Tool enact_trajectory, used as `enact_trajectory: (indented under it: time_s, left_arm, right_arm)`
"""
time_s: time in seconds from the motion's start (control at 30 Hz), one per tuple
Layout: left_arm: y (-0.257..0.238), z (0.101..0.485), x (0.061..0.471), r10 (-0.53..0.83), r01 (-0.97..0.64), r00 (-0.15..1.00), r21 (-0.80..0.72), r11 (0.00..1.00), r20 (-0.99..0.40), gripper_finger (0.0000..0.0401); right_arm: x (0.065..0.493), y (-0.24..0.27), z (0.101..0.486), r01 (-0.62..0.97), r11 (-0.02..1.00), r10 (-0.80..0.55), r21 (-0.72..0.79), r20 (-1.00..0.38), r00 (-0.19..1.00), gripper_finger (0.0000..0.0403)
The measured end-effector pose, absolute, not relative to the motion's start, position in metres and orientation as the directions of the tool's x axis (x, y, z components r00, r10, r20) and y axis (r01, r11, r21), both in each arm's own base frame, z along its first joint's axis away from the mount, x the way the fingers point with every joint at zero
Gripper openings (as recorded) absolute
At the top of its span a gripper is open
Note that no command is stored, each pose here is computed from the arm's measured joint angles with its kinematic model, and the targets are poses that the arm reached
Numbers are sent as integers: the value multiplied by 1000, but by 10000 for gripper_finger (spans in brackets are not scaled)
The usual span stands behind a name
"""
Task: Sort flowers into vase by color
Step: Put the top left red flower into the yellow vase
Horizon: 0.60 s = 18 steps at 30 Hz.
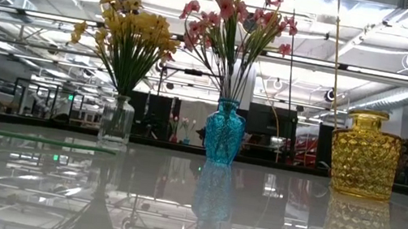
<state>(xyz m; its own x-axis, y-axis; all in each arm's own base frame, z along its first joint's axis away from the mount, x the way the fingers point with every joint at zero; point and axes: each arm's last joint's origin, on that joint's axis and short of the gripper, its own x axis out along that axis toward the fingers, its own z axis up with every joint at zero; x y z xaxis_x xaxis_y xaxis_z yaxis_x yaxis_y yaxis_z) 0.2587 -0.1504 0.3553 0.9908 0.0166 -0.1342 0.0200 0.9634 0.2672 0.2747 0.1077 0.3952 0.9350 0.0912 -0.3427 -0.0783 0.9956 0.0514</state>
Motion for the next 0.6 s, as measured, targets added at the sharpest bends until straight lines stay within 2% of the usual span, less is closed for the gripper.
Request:
enact_trajectory:
  time_s: [0.17, 0.33, 0.47, 0.6]
  left_arm:
    - [-149, 331, 251, 49, 20, 936, 192, 981, -348, 255]
    - [-144, 301, 242, 105, -58, 847, 107, 993, -521, 255]
    - [-145, 274, 234, 124, -94, 798, 83, 992, -589, 255]
    - [-144, 251, 227, 136, -119, 770, 69, 991, -623, 255]
  right_arm:
    - [234, 106, 405, 97, 995, -78, 31, -383, 920, 6]
    - [202, 106, 402, 254, 967, -238, 8, -323, 916, 6]
    - [187, 99, 381, 366, 930, -342, 28, -301, 890, 6]
    - [180, 95, 356, 392, 916, -356, 80, -285, 890, 6]
